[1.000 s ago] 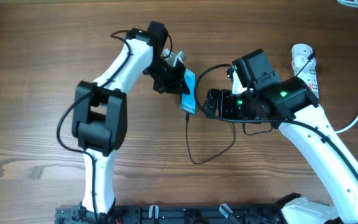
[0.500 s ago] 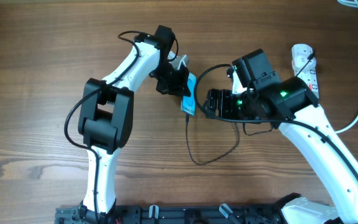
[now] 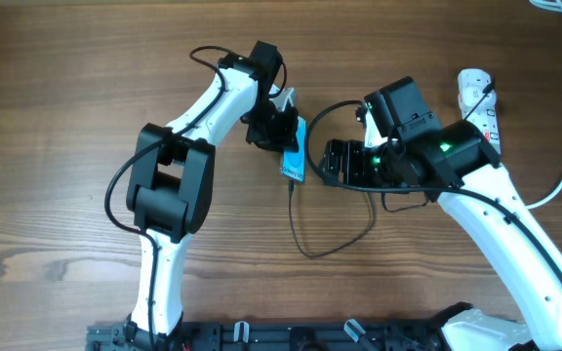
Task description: Plug charger to phone and switch on socket
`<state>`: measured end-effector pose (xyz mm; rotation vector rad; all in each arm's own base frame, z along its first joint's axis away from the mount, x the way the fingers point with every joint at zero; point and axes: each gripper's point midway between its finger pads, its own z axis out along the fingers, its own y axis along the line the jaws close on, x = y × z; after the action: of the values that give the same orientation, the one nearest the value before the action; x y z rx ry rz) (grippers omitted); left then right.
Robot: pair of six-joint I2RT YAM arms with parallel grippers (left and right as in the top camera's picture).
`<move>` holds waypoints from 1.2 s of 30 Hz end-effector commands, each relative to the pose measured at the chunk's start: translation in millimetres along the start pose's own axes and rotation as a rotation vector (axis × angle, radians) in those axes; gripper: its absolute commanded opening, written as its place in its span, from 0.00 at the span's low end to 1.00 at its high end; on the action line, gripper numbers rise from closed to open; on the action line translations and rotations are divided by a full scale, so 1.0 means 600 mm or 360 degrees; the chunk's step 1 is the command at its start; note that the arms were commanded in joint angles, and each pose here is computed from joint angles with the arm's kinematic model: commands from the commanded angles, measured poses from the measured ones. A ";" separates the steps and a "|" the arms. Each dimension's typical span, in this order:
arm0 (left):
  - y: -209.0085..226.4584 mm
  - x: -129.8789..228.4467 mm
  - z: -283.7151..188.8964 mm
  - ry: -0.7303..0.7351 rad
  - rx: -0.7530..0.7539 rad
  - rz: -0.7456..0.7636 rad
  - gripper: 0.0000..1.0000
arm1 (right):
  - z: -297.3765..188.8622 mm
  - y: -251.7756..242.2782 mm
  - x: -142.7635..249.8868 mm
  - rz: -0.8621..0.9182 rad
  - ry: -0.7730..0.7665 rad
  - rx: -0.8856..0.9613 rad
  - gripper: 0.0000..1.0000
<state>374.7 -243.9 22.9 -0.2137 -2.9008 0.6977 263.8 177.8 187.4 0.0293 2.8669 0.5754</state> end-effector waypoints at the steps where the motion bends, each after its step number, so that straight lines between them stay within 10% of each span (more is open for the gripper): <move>1: 0.009 0.002 0.010 0.0020 -0.0040 -0.0027 0.25 | -0.003 0.007 -0.004 -0.0027 -0.0001 -0.0022 1.00; 18: 0.048 0.013 0.006 0.0041 -0.0251 -0.0059 0.42 | -0.004 -0.005 0.013 -0.0043 0.0061 0.0028 1.00; 25: 0.057 0.013 -0.005 0.0027 -0.0264 -0.0180 0.70 | -0.004 -0.022 0.010 -0.0036 0.0035 0.0116 1.00; 33: 0.028 0.010 -0.196 -0.0349 -0.0165 -0.0197 0.76 | -0.005 -0.028 0.001 -0.0036 -0.0003 0.0152 1.00; 36: 0.004 0.031 -0.295 -0.0564 -0.0120 -0.0157 0.99 | -0.006 -0.039 -0.005 -0.0037 -0.0038 0.0213 1.00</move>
<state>390.3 -175.8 100.2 0.0375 -3.0867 0.5565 257.4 162.0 180.1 0.0237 2.9061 0.4497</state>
